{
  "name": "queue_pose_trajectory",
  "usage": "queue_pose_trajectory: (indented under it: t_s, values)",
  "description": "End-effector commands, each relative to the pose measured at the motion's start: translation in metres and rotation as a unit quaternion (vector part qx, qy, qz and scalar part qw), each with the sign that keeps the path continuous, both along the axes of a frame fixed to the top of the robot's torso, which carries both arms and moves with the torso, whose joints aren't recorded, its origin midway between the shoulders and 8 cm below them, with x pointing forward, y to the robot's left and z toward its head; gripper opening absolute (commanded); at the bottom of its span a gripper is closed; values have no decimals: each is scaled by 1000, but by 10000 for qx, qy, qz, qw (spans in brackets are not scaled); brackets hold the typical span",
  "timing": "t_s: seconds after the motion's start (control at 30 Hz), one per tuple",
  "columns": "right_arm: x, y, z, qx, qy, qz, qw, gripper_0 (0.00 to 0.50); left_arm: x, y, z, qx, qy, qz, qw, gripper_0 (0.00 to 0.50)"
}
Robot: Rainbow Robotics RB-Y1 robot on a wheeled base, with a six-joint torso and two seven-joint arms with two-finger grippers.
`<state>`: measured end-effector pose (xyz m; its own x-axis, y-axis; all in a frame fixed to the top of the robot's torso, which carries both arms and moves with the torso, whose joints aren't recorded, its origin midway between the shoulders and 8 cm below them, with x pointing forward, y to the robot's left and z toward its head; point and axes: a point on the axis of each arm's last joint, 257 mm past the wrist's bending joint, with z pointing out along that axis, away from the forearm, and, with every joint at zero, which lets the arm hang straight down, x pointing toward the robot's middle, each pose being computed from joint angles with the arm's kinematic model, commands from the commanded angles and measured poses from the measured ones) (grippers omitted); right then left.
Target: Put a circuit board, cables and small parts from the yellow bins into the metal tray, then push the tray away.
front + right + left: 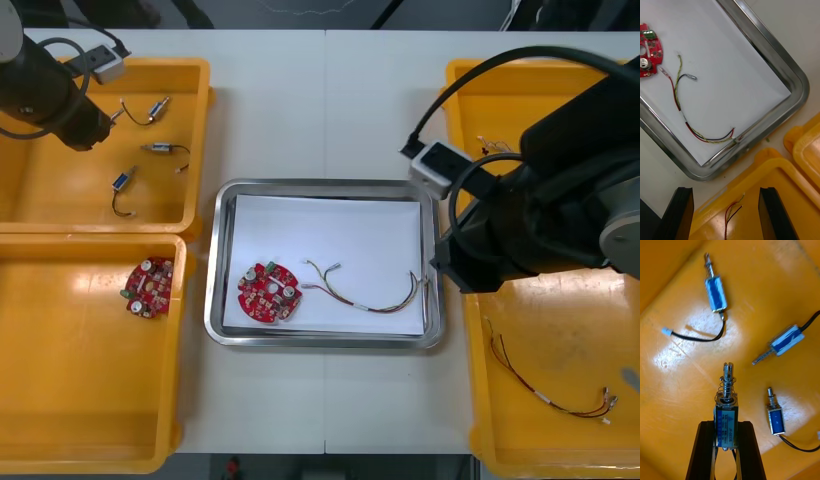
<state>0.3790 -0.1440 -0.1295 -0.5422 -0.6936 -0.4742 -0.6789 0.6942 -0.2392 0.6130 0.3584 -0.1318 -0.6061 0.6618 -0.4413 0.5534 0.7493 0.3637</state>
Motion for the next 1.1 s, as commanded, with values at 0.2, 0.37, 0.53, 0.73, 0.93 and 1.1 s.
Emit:
queue_pose_trajectory:
  t_s: [0.2,0.37,0.53,0.73,0.93,1.1]
  values:
    - [7,-67,18,384,-34,-1316,9906,500,-33,-19,37,-523,-54,1164,9918,0]
    - [15,-87,22,429,7,-1591,9863,500,-53,-54,39,-749,84,1327,9883,1]
    - [26,-105,27,542,19,-1891,9805,500,-75,-97,36,-1020,205,1394,9847,1]
    - [35,-136,32,563,51,-2348,9704,500,-94,-138,35,-1281,332,1425,9809,0]
    - [39,-174,35,601,71,-2816,9576,500,-109,-178,28,-1480,365,1490,9770,0]
    - [43,-196,43,697,-23,-3138,9469,500,-116,-208,9,-1579,412,1570,9740,2]
